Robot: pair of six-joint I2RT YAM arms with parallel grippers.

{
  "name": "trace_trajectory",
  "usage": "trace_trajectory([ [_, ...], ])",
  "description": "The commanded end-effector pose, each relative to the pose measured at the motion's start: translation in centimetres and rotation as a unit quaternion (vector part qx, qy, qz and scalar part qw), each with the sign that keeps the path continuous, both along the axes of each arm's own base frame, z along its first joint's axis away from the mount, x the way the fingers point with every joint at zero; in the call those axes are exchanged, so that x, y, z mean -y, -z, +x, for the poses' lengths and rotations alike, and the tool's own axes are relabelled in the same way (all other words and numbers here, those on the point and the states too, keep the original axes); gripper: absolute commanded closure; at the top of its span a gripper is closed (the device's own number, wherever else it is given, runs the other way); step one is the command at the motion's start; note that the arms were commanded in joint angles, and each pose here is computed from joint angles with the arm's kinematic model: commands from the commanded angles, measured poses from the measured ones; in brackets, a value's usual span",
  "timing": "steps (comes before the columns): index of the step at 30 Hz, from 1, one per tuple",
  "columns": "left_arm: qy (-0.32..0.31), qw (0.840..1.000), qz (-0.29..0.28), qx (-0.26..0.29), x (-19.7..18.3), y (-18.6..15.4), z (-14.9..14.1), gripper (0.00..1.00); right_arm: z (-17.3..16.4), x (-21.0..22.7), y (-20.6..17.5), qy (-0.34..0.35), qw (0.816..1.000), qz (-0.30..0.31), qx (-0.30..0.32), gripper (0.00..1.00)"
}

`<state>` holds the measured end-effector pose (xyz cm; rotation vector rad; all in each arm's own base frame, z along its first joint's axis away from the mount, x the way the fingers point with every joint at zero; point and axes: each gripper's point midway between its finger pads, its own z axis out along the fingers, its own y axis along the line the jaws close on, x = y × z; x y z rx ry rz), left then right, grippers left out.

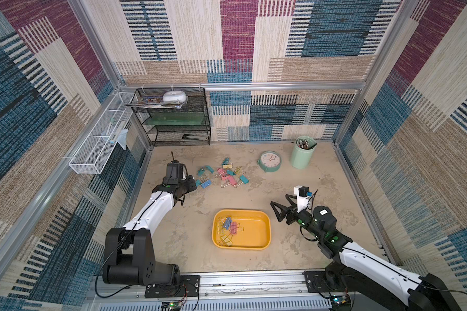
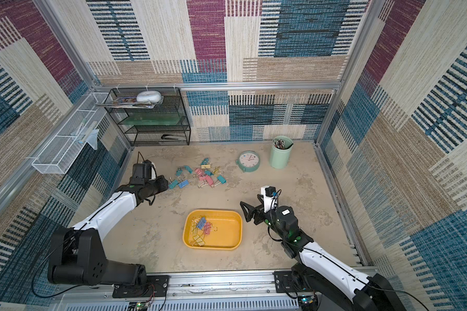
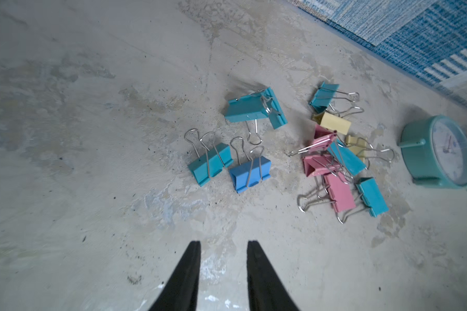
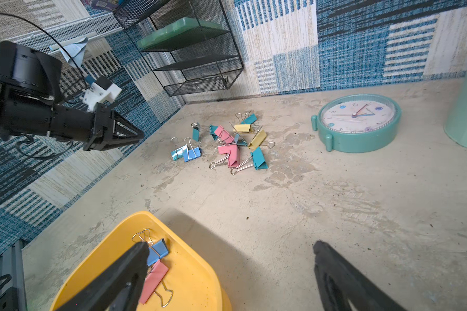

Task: Put the binder clips in the storage box
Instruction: Pick up the binder clip at the center of the board.

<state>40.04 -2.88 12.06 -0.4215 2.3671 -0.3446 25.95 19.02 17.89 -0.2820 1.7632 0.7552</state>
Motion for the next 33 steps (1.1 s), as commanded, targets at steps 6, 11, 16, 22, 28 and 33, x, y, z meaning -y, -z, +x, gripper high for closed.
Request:
trace_trajectory([
  [6,-0.007,0.995,-0.075,0.063,-1.2,1.9,5.2,0.37,0.1,0.3,-1.1,0.008,1.0,0.007,0.023,0.02],
  [11,-0.005,0.991,-0.114,0.071,-1.8,3.4,7.4,0.34,0.1,0.5,-1.1,0.013,1.0,0.004,0.025,0.02],
  [16,0.009,0.986,-0.148,0.071,-1.2,4.4,9.0,0.5,0.2,0.6,-1.1,0.017,0.999,0.001,0.027,0.02],
  [22,-0.012,0.988,-0.146,0.05,-1.7,5.5,8.6,0.86,0.2,0.8,-1.1,0.021,0.999,0.0,0.028,0.02],
  [28,-0.023,0.989,-0.134,0.055,-1.9,4.7,6.9,1.0,0.2,0.6,-1.0,0.016,1.0,0.0,0.025,0.02],
  [33,-0.02,0.988,-0.123,0.092,-0.9,1.4,4.4,1.0,0.1,0.2,-1.2,0.004,1.0,0.005,0.026,0.02],
])
